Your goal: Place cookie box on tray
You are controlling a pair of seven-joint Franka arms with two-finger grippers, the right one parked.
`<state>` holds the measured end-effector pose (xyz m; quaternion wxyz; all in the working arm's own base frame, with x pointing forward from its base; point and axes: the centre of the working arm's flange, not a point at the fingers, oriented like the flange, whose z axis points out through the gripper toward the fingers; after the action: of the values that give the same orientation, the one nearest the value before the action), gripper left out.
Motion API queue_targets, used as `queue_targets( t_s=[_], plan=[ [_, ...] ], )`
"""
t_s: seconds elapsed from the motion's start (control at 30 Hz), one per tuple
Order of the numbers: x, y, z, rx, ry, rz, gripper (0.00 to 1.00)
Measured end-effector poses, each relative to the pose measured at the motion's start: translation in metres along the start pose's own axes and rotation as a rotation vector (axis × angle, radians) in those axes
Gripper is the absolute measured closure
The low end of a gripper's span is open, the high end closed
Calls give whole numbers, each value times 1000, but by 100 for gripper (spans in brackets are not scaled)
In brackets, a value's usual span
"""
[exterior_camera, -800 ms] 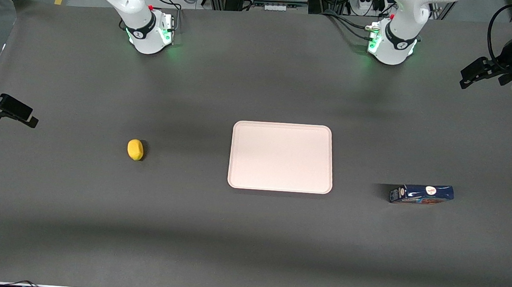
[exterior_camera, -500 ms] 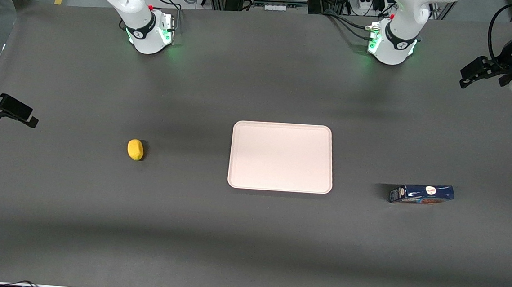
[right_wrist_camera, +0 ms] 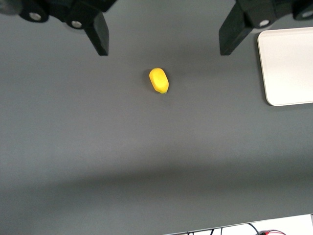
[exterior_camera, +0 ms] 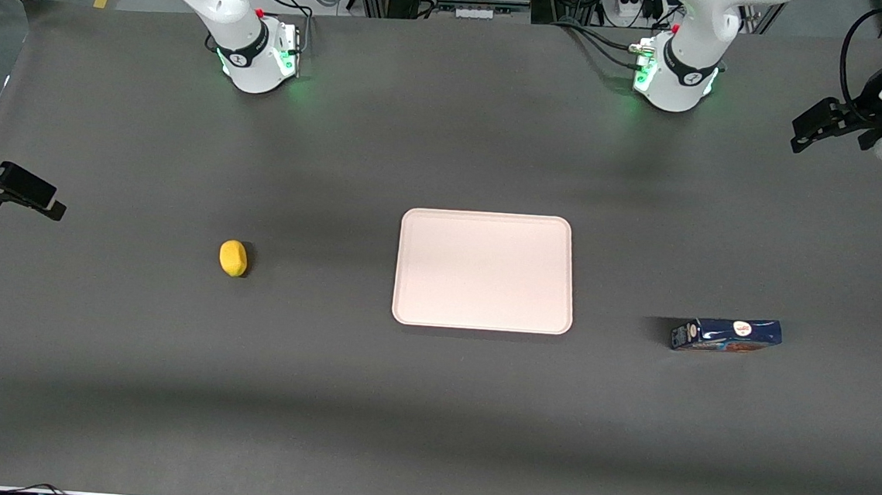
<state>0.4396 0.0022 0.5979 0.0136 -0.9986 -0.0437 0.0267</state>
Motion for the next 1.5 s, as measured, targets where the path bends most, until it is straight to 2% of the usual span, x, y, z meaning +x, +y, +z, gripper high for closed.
queue_targets(
  t_s=[0.3,0.57,0.7,0.83,1.03,1.13,1.33,1.5],
  plan=[
    [-1,-9,-15,-7,4,-17,0],
    [-3,-32,-74,-23,2,-77,0],
    [6,-34,-101,-22,-1,-193,0],
    [27,-33,-107,-20,-11,-367,0],
    [66,-29,-79,-4,-55,-628,0],
    [86,-28,-60,3,-66,-726,0],
    [123,-27,-12,2,-53,-909,0],
    [145,-23,47,-21,-11,-1049,0]
  ],
)
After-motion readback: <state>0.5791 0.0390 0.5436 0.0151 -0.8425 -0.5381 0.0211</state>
